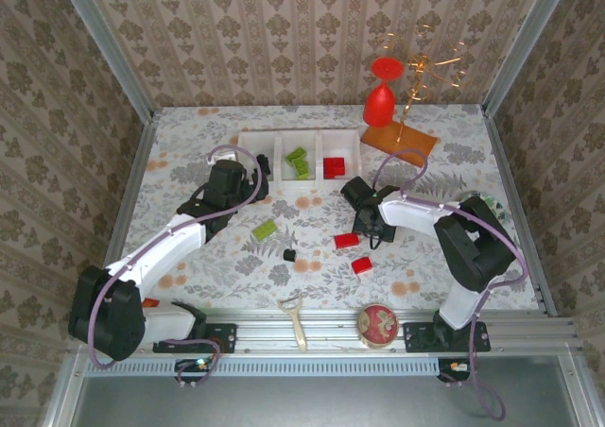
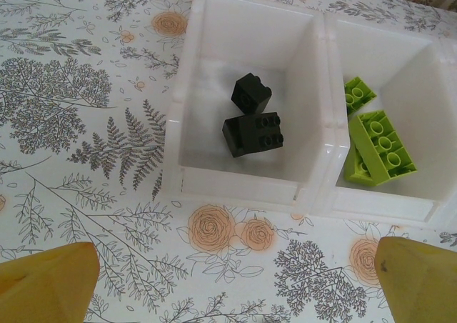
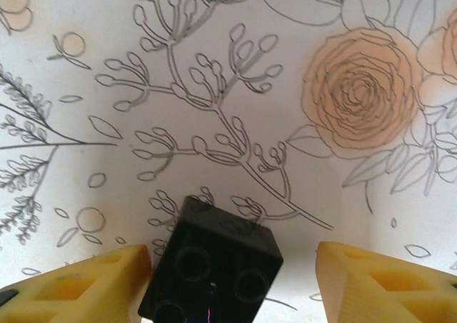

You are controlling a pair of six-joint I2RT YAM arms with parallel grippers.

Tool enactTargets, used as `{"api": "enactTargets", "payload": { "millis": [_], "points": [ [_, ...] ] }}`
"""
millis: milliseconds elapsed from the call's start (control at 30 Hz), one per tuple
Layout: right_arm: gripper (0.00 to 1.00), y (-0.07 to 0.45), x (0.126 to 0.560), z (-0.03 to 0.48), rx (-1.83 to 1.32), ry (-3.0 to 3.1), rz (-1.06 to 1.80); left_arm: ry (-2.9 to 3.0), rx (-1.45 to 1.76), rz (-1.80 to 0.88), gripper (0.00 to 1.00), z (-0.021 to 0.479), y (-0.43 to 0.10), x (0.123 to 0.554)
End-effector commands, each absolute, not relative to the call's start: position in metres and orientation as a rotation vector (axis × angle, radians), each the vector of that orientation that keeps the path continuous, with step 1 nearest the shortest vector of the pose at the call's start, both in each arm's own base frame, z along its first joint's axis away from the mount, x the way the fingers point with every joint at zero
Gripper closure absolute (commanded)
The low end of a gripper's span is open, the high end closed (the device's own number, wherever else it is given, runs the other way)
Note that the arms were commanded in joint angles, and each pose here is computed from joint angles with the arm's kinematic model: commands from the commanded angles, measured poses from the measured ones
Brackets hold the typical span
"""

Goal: Sort the legos into containers by color

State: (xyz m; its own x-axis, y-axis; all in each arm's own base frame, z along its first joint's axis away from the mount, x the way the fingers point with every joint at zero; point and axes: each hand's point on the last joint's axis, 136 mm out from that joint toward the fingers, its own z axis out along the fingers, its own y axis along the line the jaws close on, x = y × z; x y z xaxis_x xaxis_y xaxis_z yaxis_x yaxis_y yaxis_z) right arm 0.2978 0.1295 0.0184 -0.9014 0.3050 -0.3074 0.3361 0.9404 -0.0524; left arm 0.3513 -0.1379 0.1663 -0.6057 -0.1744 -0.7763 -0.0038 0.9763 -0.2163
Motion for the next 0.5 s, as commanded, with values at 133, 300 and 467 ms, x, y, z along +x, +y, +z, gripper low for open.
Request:
{"api": "enactTargets", "payload": {
  "millis": [133,300,467],
  "points": [
    [0.36,0.125,0.296,0.029,0.494,2.770,-0.134,2.205,-0.155,-0.254,0.00,0.167,-0.135,0.352],
    [0.38,0.132,0.305,0.027,0.488,2.764,-0.085,2.207,-0.154,-0.256,0.00,0.167,-0.135,0.351],
    [0.44,0.133,0.309,0.021,0.497,2.773,-0.076,2.207,-0.155,-0.253,0.00,0.167,-0.134,0.351]
  ]
}}
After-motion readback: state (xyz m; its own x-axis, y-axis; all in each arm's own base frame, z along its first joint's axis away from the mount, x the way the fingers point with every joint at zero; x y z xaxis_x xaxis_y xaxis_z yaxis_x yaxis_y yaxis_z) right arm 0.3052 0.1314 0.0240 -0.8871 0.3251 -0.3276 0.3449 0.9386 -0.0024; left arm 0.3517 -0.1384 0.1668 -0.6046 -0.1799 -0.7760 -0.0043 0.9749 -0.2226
